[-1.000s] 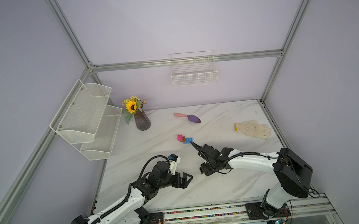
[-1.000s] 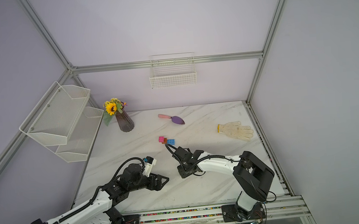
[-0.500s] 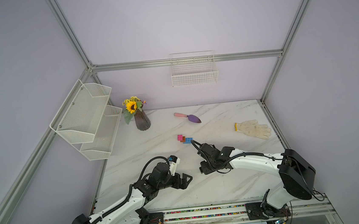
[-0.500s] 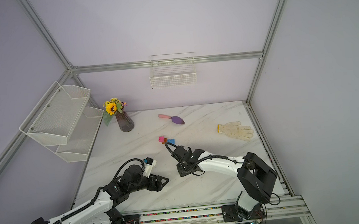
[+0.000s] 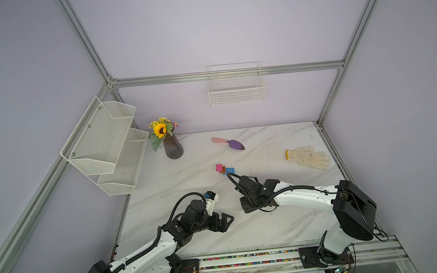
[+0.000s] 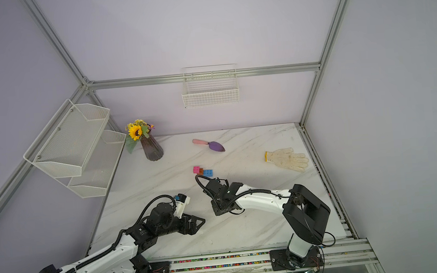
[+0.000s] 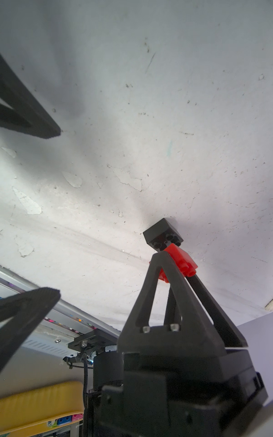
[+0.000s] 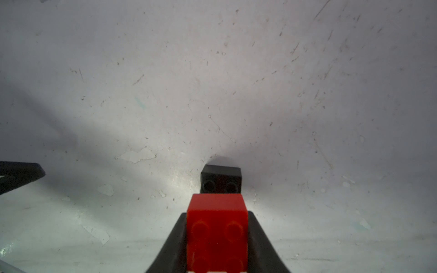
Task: Assemble the letter v with lego
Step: Assemble the lego brick with the lego brick.
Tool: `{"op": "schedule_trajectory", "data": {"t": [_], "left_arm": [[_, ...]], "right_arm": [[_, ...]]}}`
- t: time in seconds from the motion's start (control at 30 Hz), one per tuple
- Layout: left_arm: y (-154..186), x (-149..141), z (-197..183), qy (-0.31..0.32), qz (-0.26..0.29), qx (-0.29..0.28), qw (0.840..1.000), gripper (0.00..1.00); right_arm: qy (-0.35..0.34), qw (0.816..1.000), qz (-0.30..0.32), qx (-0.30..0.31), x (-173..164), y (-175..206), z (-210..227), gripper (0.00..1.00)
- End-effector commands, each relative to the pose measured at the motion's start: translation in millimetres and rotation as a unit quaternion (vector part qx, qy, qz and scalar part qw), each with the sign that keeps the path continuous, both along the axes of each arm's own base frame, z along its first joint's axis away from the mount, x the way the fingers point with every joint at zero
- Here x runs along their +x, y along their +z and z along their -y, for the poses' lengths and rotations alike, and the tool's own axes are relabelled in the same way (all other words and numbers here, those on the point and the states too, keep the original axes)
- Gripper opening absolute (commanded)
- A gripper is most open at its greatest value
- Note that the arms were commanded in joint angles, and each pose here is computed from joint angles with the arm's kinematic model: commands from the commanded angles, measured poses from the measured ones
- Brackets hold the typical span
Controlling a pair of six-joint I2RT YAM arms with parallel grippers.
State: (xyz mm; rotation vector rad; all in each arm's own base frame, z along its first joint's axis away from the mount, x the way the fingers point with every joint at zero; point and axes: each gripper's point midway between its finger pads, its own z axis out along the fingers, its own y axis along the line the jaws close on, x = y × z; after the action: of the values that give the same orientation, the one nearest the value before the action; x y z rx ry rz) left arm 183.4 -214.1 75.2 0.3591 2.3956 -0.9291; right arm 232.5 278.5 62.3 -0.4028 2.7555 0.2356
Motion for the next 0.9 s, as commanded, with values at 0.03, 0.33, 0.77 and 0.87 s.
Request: {"op": "schedule_trajectory", "data": {"t": [0.03,0.33,0.77,0.87], "left_arm": [[8.9,0.5,5.2,-0.003,0.010,-0.022,1.000,1.00],[7.3,-1.1,3.4,0.001,0.009,-0.025,1.000,1.00],[7.2,-3.0,0.3,0.003,0.011,-0.023,1.000,1.00],[7.2,-3.9,-0.2,0.004,0.011,-0.025,1.000,1.00]], "right_arm": [[-0.010,1.000,0.000,-0.003,-5.0,-3.7,4.6,0.33],[-0.008,1.000,-0.001,-0.007,-6.7,-10.7,0.6,0.33],[-0.012,1.000,-0.004,-0.018,-9.0,-21.3,1.2,0.33],[-0.018,1.000,-0.008,-0.021,-10.9,-24.3,3.2,0.33]]}}
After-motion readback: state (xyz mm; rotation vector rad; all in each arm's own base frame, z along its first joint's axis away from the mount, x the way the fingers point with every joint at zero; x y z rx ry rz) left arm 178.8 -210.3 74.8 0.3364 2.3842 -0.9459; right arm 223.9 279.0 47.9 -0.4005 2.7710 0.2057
